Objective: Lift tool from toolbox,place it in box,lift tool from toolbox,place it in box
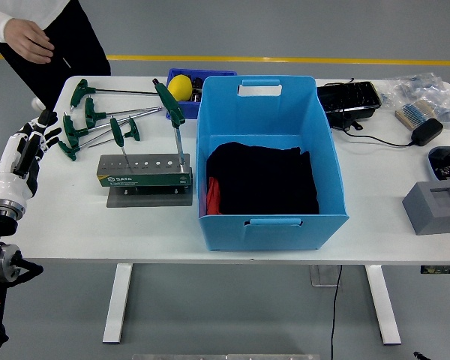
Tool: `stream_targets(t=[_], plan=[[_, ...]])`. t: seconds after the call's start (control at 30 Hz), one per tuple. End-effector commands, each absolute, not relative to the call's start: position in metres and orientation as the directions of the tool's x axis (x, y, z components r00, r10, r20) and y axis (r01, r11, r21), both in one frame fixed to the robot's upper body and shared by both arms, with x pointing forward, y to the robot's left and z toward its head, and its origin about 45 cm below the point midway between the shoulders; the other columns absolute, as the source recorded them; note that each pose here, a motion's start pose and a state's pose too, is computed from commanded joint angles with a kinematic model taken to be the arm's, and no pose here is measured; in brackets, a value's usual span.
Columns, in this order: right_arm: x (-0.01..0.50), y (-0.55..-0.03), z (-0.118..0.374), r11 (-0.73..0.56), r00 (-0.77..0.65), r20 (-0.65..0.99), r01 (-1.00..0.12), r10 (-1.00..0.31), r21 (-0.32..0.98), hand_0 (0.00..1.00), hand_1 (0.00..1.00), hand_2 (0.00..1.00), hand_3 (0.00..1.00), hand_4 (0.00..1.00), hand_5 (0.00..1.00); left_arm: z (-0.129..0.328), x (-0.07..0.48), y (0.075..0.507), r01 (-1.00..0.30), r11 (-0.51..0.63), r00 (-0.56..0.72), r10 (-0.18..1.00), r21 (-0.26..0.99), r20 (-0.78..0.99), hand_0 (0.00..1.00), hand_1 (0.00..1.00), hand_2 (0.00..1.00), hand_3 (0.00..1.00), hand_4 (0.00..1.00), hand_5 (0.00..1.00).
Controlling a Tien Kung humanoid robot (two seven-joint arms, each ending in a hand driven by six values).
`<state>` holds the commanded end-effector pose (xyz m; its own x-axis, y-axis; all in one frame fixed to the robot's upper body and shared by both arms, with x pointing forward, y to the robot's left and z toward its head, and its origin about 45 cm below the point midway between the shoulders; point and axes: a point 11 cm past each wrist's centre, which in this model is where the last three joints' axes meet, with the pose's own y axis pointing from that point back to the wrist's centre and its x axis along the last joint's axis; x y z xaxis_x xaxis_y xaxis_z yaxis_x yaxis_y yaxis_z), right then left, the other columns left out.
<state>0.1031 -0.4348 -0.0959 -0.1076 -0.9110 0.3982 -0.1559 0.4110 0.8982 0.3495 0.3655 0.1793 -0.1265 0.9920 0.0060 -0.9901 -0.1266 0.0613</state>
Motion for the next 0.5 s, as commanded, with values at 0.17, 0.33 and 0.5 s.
stream_targets(t=[0.17, 0.33, 0.5], plan=[[0.1034, -0.4348, -0.0958, 0.411, -0.108, 0.398, -0.156, -0.911, 0.898, 0.618, 0.591, 0.678, 0.574, 0.836, 0.698, 0.1793, 0.3496, 0.3648, -0.991, -0.119, -0.12, 0.993, 0.058, -0.017, 0.911, 0.892, 0.934, 0.82, 0.998, 0.998], [0.1039, -0.4351, -0.0956, 0.412, -0.109, 0.399, -0.157, -0.911, 0.897, 0.618, 0.591, 0.678, 0.574, 0.837, 0.699, 0.1795, 0.3499, 0.3639, -0.992, -0.112, -0.114, 0.993, 0.053, -0.036, 0.918, 0.926, 0.977, 0.85, 0.998, 0.998], [0.1044, -0.435, -0.0955, 0.412, -0.111, 0.399, -0.158, -0.91, 0.897, 0.62, 0.591, 0.678, 0.575, 0.838, 0.698, 0.1806, 0.3501, 0.3642, -0.992, -0.116, -0.118, 0.992, 0.043, -0.05, 0.935, 0.985, 0.998, 0.876, 0.998, 0.998]])
